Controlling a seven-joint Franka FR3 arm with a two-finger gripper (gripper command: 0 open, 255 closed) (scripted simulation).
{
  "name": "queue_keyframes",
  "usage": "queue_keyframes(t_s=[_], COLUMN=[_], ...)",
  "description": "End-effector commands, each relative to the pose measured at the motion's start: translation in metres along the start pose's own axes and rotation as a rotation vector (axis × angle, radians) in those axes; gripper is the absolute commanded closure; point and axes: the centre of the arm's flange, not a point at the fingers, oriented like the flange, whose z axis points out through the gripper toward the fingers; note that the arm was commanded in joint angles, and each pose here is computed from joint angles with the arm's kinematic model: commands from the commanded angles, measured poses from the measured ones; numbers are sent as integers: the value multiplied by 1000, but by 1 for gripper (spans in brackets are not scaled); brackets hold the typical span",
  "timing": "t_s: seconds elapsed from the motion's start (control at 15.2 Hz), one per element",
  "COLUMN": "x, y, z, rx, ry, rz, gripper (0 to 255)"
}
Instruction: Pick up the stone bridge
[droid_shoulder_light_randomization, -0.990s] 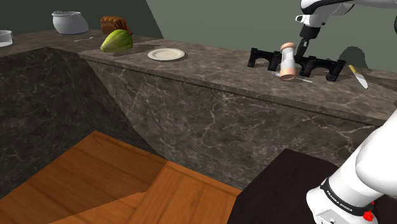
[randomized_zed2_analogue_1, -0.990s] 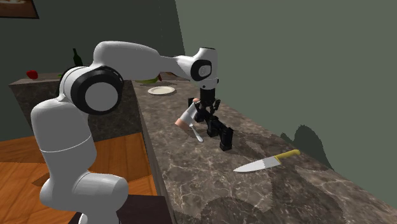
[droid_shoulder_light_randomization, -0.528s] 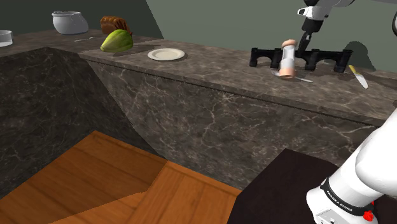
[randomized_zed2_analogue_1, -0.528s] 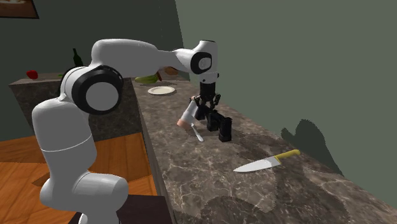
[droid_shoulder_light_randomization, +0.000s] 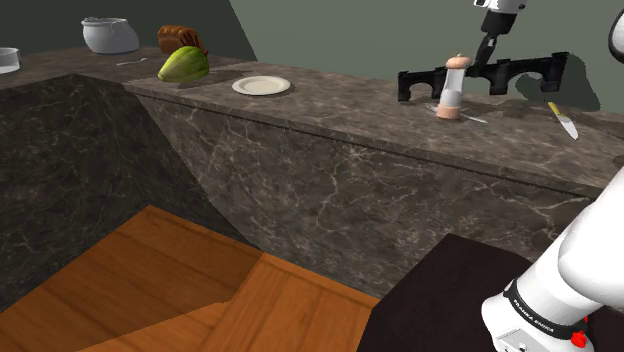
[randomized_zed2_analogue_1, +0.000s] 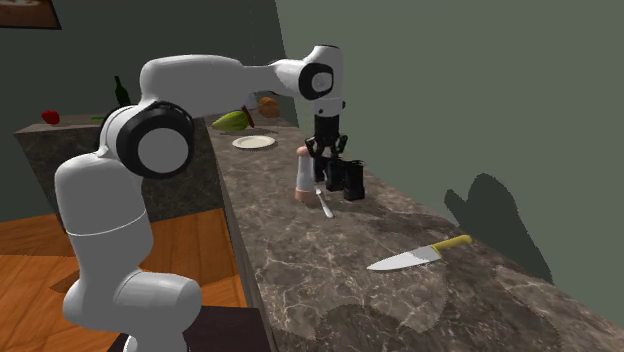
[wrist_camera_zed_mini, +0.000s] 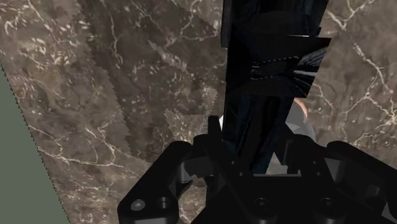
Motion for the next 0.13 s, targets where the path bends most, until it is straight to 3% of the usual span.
queue_keyframes(t_s=[0.0,0.07], x=[0,0], y=[0,0], z=[-7,-7], rx=[-1,-1], ry=[1,1], rz=[0,0], gripper=[255,255])
